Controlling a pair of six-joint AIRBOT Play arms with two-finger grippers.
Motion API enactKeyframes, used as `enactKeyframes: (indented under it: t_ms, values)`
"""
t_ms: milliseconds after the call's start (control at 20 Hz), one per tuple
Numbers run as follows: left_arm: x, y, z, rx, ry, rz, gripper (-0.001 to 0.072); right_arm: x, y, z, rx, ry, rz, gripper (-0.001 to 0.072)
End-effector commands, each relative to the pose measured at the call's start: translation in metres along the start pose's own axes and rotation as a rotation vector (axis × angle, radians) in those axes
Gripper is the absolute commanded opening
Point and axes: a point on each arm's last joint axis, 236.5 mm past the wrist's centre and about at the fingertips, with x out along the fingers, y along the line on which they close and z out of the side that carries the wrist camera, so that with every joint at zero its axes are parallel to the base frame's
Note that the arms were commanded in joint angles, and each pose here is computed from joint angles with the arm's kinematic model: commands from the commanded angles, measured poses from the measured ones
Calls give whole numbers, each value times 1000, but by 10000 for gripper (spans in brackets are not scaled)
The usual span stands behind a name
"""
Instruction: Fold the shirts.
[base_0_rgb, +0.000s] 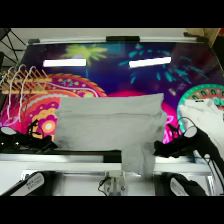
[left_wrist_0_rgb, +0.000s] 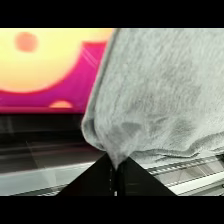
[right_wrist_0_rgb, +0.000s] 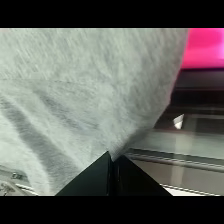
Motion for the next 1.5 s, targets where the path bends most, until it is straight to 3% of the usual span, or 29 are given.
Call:
enactKeyframes:
  t_ms: [0, 150, 450, 850, 1000, 1100, 1150, 1250, 1300, 1450]
  values:
    - [-9, -4, 12, 20, -35, -1, 31, -9, 11, -1, -79, 27, 36, 60]
    - [-42, -32, 45, 126, -146, -51, 31, -57, 33, 28, -178, -53, 44, 59]
    - [-110, -76, 141, 222, -371, -45, 30, -179, 88, 173, -207, -585, 90, 56]
    - [-76, -111, 251, 139, -321, -84, 32, -141, 103, 289, -121, -588, 169, 58]
    - [-51, -115, 266, 133, -277, -89, 35, -114, 94, 299, -110, -552, 133, 59]
    - [-37, -116, 267, 137, -250, -88, 81, -113, 81, 299, -103, -545, 96, 59]
    - [-32, -116, 266, 137, -239, -87, 163, -116, 78, 298, -94, -538, 102, 96]
    - [-34, -116, 263, 137, -225, -90, 563, -126, 86, 283, -169, -484, 152, 680]
    - [-39, -115, 262, 145, -217, -93, 594, -133, 86, 271, -221, -444, 158, 680]
    - [-73, -115, 262, 159, -209, -112, 593, -152, 40, 253, -230, -383, 11, 686]
